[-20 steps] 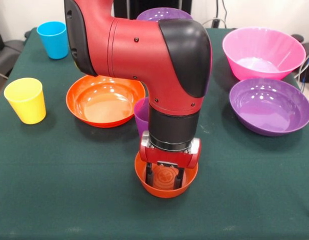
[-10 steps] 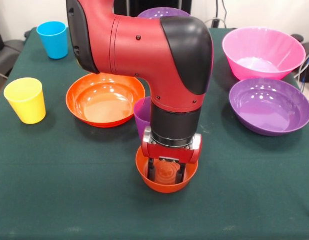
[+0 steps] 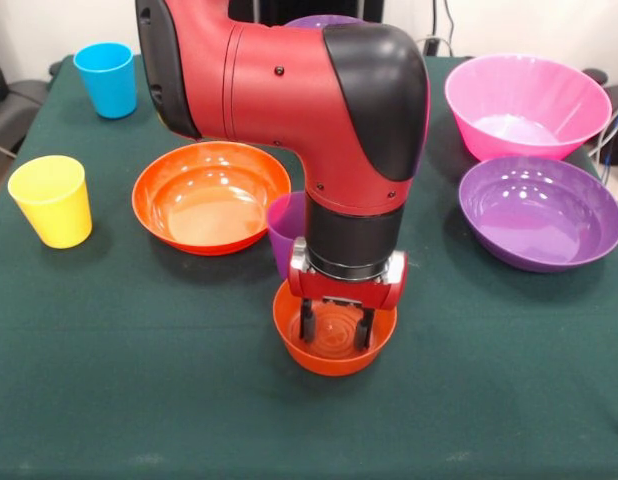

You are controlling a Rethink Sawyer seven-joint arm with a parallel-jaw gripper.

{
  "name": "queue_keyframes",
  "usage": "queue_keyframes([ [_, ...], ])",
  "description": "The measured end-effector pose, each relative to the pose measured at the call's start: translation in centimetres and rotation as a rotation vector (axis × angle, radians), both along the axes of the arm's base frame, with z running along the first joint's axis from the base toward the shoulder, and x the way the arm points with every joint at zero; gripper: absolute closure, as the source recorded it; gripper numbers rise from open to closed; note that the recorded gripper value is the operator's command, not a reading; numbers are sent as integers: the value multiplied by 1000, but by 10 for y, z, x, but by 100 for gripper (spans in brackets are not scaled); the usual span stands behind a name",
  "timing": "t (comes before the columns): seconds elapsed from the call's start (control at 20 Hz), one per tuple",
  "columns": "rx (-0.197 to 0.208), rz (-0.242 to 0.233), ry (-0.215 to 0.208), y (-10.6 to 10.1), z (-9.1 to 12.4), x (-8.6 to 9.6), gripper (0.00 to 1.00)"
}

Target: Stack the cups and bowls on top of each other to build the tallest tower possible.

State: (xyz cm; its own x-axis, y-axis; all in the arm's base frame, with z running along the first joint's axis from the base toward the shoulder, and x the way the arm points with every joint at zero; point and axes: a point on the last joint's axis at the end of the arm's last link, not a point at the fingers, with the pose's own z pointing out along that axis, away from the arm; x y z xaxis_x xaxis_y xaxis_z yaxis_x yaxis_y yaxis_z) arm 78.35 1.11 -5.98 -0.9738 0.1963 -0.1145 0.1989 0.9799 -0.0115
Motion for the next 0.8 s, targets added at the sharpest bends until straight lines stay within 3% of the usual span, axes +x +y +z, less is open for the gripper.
queue_keyframes([
  [0.4,4,0,24,1,0,-4,0],
  [0.8,10,-4,32,-1,0,8,0],
])
